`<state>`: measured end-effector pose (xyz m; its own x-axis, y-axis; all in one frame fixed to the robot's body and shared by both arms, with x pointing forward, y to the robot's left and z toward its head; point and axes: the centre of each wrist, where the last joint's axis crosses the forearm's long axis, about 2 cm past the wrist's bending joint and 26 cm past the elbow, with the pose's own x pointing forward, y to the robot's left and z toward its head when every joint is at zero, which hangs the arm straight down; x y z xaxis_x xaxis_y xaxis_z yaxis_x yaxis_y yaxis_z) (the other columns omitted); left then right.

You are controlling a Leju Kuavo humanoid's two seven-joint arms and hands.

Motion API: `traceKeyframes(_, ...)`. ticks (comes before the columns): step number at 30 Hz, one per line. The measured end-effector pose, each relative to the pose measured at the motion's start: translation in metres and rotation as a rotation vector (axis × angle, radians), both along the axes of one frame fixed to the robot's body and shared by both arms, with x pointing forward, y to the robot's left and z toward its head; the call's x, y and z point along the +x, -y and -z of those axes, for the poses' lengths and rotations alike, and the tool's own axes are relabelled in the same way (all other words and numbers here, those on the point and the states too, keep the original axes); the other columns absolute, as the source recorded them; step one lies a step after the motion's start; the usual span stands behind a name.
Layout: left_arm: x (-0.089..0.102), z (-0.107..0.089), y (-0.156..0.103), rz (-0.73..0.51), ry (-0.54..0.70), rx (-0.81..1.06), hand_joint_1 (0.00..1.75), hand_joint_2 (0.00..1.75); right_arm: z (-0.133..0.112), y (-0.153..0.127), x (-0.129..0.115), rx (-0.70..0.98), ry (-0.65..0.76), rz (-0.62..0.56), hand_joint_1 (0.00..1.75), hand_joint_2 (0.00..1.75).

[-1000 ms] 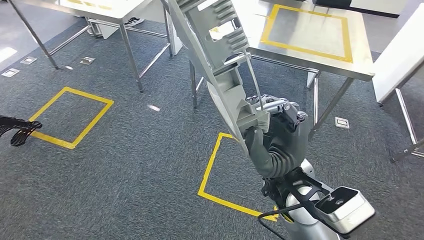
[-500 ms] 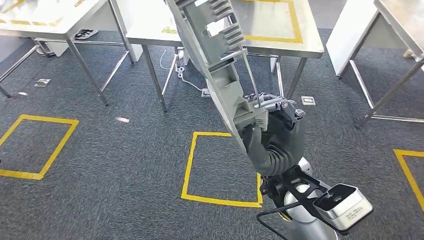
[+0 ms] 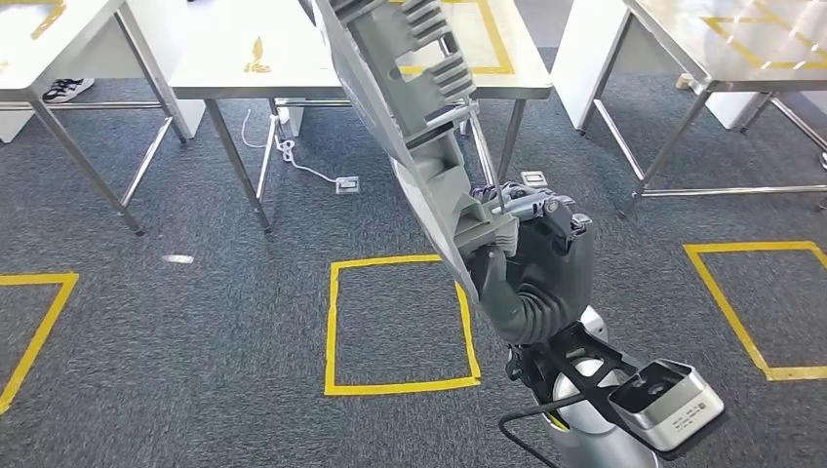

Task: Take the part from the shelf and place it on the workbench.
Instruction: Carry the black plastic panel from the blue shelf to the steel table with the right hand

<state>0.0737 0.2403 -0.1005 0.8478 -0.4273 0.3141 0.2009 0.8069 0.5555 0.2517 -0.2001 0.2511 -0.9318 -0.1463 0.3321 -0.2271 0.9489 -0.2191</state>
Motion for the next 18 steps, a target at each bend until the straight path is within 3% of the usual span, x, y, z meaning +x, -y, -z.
traceKeyframes(18, -0.0004, -0.0006, 0.0042, -0.006, 0.000, 0.009, 0.00, 1.75, 0.0031, -0.0007, 0.0008, -0.009, -0.015, -0.006, 1.66, 1.75)
